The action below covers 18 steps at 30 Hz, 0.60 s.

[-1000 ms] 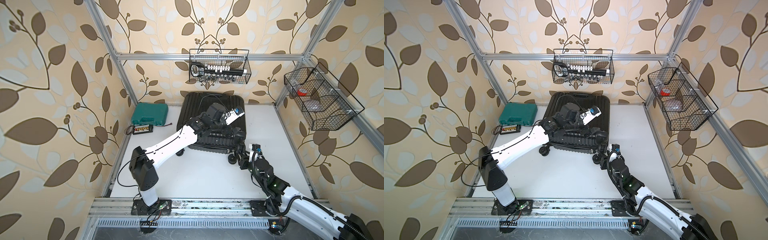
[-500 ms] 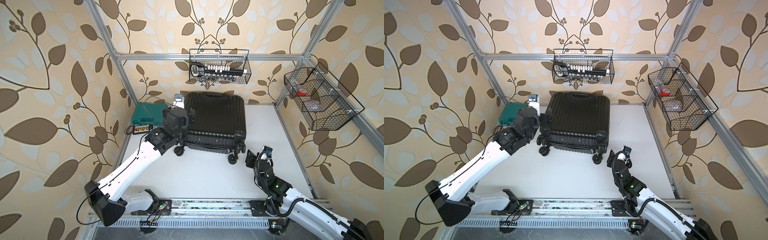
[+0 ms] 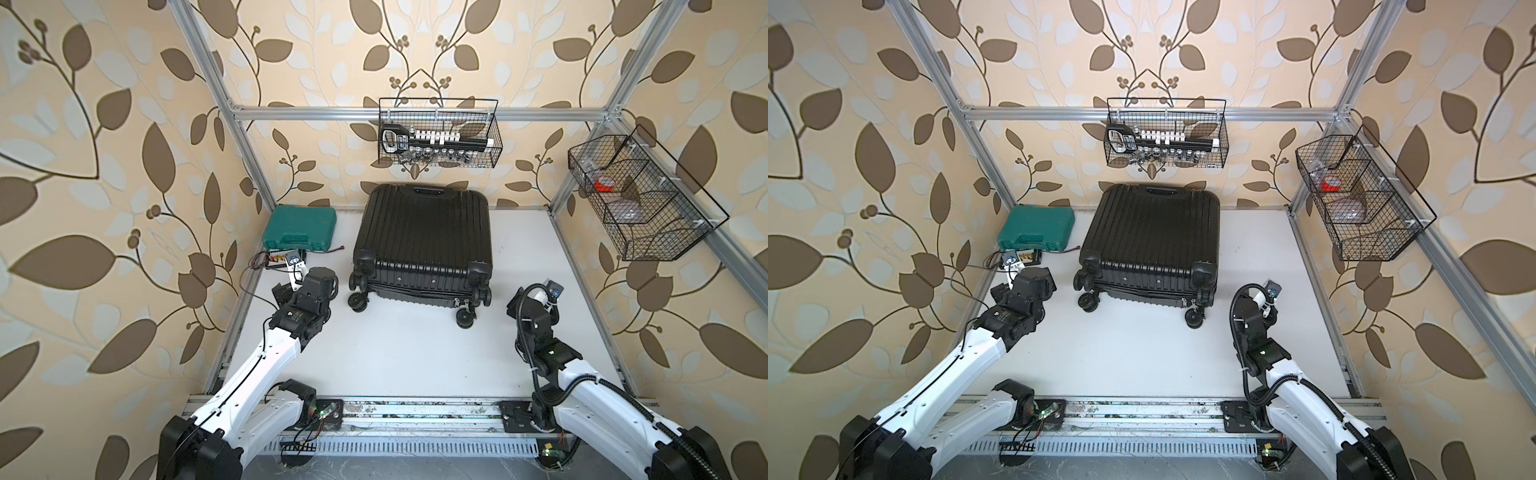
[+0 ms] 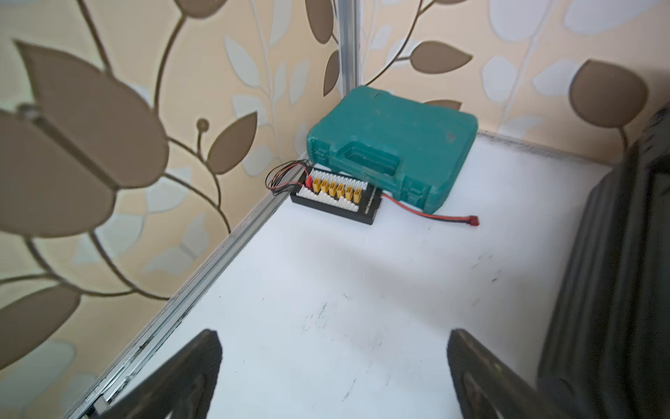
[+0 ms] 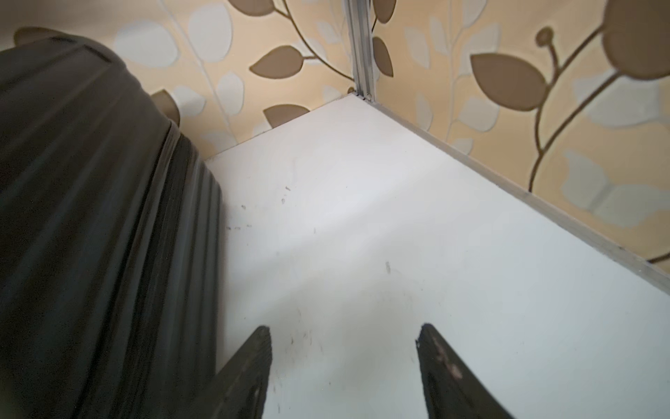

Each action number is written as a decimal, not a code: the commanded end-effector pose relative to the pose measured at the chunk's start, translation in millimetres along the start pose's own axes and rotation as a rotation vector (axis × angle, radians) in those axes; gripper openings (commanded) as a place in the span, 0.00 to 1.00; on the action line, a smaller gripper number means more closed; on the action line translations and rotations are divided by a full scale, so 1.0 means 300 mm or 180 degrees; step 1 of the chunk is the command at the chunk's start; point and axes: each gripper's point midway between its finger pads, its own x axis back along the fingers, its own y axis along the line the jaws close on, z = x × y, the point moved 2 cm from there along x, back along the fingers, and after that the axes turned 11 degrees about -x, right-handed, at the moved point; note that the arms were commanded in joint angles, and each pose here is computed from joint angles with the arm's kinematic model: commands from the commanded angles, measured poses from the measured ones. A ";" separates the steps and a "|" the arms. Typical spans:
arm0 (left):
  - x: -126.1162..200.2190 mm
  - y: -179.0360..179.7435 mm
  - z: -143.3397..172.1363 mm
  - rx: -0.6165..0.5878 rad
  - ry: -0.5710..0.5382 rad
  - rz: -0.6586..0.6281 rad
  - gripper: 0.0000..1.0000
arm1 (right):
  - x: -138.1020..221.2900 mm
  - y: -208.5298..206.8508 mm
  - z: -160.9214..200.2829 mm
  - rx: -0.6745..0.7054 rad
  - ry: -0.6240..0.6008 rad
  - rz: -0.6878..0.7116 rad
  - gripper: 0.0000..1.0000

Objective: Close the suitcase zippers
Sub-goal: Reset both arms

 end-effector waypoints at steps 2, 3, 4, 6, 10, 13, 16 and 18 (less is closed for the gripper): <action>-0.066 -0.029 -0.001 0.0231 -0.0269 0.0106 0.99 | -0.029 0.055 -0.087 0.0126 -0.0228 -0.0220 0.66; -0.086 -0.041 0.017 0.0173 -0.0284 0.0150 0.99 | -0.031 0.062 -0.088 0.0203 -0.0277 -0.0280 0.66; -0.102 -0.054 0.029 0.0112 -0.0291 0.0201 0.99 | -0.033 0.066 -0.091 0.0236 -0.0329 -0.0310 0.67; -0.134 -0.085 0.049 -0.0065 -0.0306 0.0320 0.99 | -0.039 0.071 -0.093 0.0365 -0.0426 -0.0348 0.68; -0.193 -0.111 0.086 -0.0314 -0.0267 0.0360 0.99 | -0.070 0.073 -0.096 0.0589 -0.0551 -0.0297 0.72; -0.230 -0.134 0.090 -0.0435 -0.0327 0.0593 0.99 | -0.099 0.085 -0.096 0.0734 -0.0611 -0.0293 0.75; -0.242 -0.166 0.086 -0.0467 -0.0332 0.0961 0.99 | -0.132 0.102 -0.094 0.0815 -0.0628 -0.0361 0.76; -0.241 -0.183 0.092 -0.0488 -0.0362 0.1146 0.99 | -0.151 0.110 -0.084 0.0860 -0.0595 -0.0415 0.77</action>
